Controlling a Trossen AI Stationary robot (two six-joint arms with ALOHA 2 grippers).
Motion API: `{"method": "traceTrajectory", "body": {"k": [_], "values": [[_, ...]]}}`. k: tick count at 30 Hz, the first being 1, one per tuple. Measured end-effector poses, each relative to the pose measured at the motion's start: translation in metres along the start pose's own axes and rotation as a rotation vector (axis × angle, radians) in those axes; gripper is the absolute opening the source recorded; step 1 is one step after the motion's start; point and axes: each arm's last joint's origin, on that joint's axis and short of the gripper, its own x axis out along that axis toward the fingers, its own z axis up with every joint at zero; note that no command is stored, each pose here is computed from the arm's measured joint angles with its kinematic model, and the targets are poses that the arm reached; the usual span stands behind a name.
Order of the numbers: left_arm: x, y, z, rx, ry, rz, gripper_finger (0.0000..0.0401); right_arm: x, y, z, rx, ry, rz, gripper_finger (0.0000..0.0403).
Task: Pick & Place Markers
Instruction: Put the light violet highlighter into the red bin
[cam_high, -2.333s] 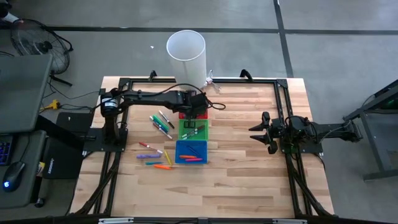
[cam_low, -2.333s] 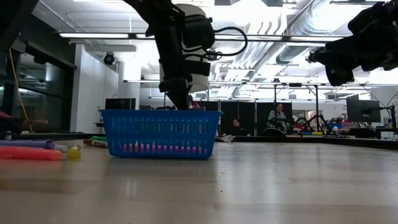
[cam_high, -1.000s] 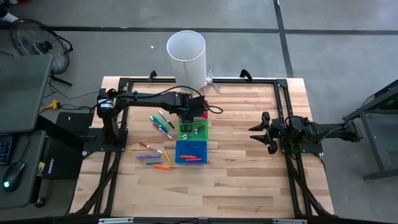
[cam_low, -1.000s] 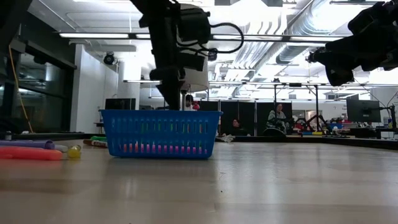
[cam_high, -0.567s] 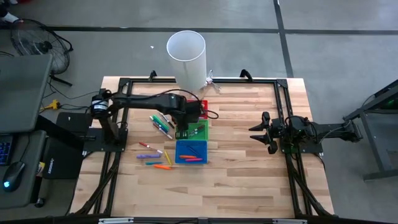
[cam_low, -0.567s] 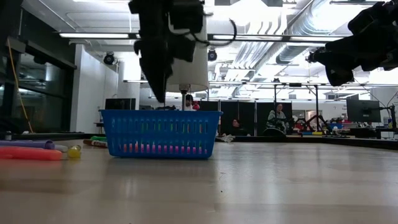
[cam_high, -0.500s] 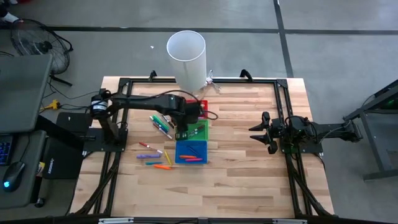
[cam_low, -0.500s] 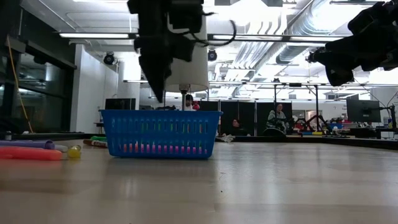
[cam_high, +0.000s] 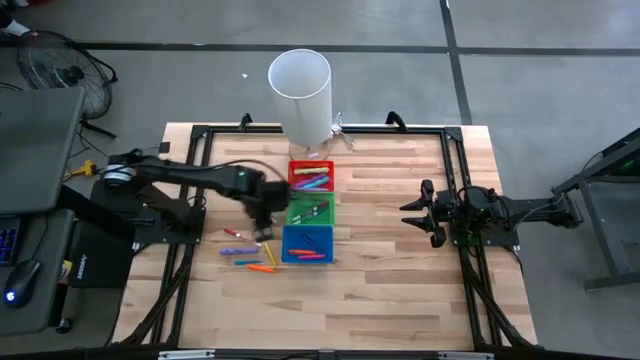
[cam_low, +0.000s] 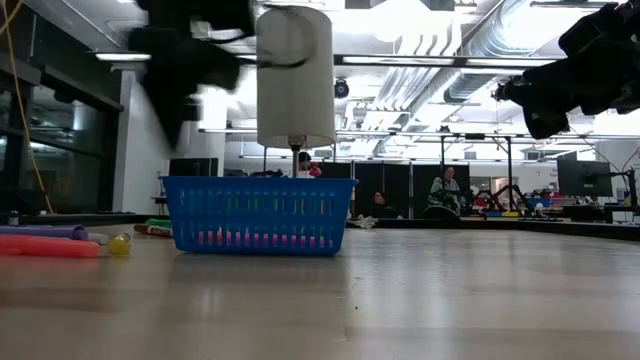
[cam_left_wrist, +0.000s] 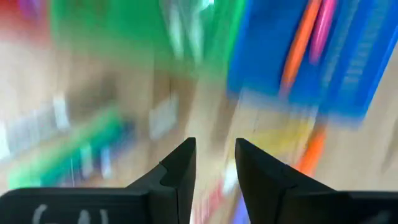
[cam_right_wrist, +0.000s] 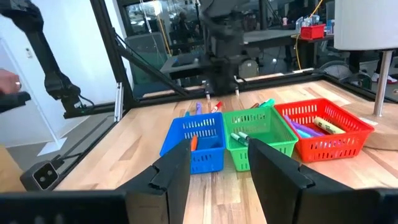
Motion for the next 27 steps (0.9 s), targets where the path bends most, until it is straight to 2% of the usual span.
{"method": "traceTrajectory", "body": {"k": [8, 14, 21, 27], "values": [[0.003, -0.019, -0.05, -0.028, 0.009, -0.03, 0.0108, 0.001, 0.0, -0.001, -0.001, 0.011, -0.001, 0.0149], [0.012, -0.035, -0.087, 0.005, 0.099, 0.004, 0.0108, 0.001, 0.0, -0.002, 0.0, 0.021, -0.003, 0.0149], [0.024, -0.054, -0.108, 0.033, 0.102, 0.02, 0.0108, 0.002, 0.0, -0.002, -0.001, 0.028, -0.005, 0.0149], [0.032, -0.059, -0.122, 0.057, 0.12, 0.05, 0.0108, 0.002, 0.0, -0.002, 0.0, 0.031, -0.005, 0.0149]]}}
